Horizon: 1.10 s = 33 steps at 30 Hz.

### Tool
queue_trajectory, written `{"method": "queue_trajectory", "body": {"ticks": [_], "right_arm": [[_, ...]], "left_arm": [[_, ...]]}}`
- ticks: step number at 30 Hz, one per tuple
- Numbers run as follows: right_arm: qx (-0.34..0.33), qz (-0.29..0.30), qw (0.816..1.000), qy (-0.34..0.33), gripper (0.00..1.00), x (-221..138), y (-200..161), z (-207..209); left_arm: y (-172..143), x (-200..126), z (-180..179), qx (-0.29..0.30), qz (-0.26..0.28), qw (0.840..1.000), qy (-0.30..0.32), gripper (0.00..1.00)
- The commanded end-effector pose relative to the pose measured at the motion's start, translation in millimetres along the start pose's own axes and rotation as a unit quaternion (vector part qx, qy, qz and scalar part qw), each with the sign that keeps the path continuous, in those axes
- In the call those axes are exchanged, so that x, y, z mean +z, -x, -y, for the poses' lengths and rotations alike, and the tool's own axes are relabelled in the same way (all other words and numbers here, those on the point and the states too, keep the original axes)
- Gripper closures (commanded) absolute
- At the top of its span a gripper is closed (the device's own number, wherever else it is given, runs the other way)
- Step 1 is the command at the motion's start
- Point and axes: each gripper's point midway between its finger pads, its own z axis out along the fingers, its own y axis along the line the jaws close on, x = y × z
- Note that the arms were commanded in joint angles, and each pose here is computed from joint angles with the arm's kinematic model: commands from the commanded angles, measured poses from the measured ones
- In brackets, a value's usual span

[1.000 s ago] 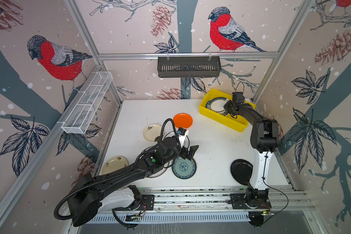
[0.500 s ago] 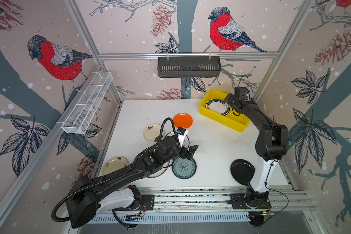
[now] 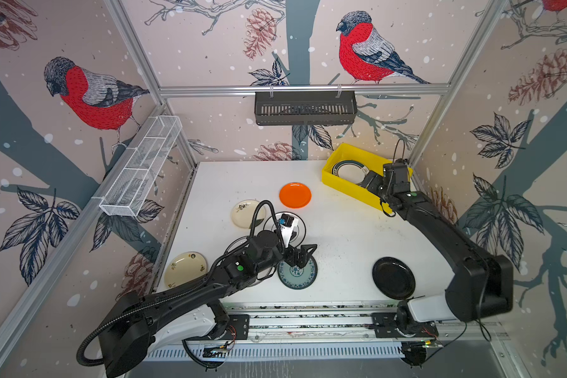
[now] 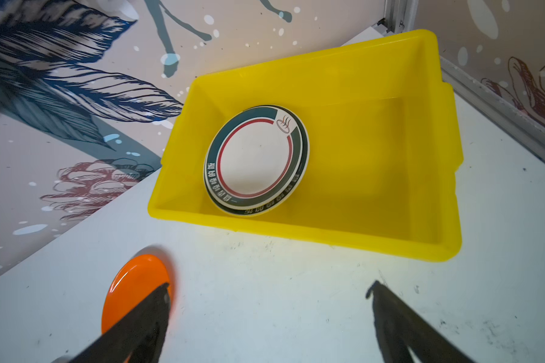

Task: Place the plates into the plastic bin on the countertop
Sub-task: Move the plate to the bottom-right of the table.

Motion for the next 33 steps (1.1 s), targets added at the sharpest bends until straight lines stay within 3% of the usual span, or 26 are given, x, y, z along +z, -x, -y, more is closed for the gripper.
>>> {"method": "queue_trajectory", "body": {"ticks": [1, 8, 16, 26, 33], "right_arm": [[-0.023, -0.009, 0.999, -0.020, 0.01, -24, -17, 15], [-0.024, -0.044, 0.995, -0.083, 0.01, -59, -72, 73], [-0.044, -0.122, 0.986, -0.107, 0.01, -64, -123, 85], [-0.047, -0.277, 0.953, -0.112, 0.02, -74, -202, 102], [-0.063, -0.311, 0.934, -0.163, 0.11, -84, -229, 128]], "left_arm": [[9, 3, 15, -0.006, 0.004, 1.000, -0.024, 0.02], [1, 13, 21, 0.000, -0.014, 0.999, -0.040, 0.02], [-1, 30, 29, -0.010, -0.015, 0.998, -0.066, 0.02], [-15, 45, 24, -0.017, -0.038, 0.997, -0.061, 0.02], [-20, 52, 14, -0.002, -0.049, 0.998, -0.036, 0.02]]}}
